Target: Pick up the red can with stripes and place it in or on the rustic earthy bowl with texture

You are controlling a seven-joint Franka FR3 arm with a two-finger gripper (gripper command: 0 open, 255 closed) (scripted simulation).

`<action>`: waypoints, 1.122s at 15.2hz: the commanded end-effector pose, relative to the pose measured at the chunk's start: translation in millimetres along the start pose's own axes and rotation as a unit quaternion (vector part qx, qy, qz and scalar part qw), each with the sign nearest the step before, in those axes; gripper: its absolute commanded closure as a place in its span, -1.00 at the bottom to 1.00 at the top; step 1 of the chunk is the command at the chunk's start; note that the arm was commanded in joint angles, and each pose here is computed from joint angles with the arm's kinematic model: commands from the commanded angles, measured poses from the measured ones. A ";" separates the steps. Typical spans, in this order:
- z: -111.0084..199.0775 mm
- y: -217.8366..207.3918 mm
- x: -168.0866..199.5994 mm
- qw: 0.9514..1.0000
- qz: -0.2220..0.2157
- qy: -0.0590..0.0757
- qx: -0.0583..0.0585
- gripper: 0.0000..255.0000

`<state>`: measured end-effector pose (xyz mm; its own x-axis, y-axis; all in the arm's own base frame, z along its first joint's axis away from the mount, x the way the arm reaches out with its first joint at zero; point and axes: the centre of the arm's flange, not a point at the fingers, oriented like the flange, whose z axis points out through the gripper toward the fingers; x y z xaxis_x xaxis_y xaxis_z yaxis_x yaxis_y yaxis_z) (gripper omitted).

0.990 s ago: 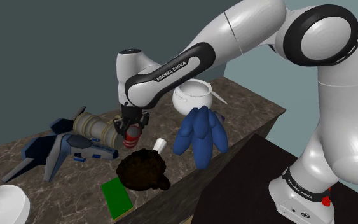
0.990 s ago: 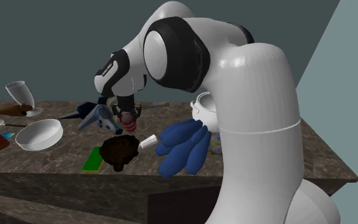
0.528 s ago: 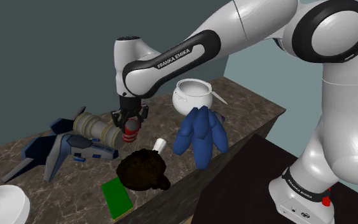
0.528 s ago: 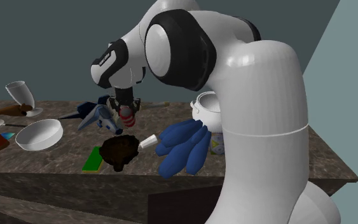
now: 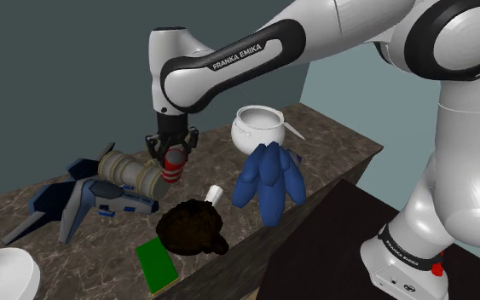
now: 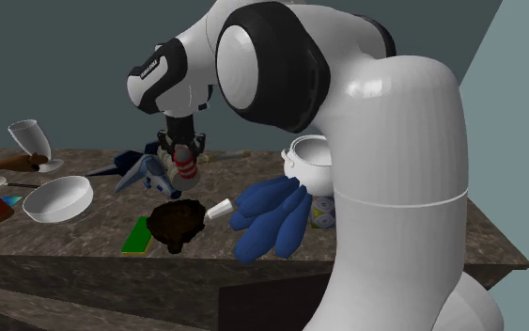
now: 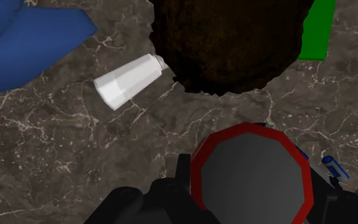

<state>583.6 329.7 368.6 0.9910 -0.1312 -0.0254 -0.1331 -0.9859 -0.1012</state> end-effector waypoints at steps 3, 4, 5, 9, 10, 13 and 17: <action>-21.0 -1.7 -1.8 1.000 0.000 0.000 0.000 1.00; -26.3 -2.2 -2.0 1.000 0.000 0.000 0.000 1.00; -31.5 -2.7 -2.1 1.000 0.000 0.000 0.000 1.00; -45.3 -8.7 -27.9 1.000 0.000 0.000 0.000 1.00; -47.3 -11.2 -40.7 1.000 0.000 0.000 0.000 1.00; -53.4 -18.7 -79.1 1.000 0.000 0.000 0.000 1.00; -61.6 -28.6 -130.3 1.000 0.000 0.000 0.000 1.00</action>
<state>471.7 364.6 434.2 0.9913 -0.1295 -0.0255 -0.1315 -0.9861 -0.1018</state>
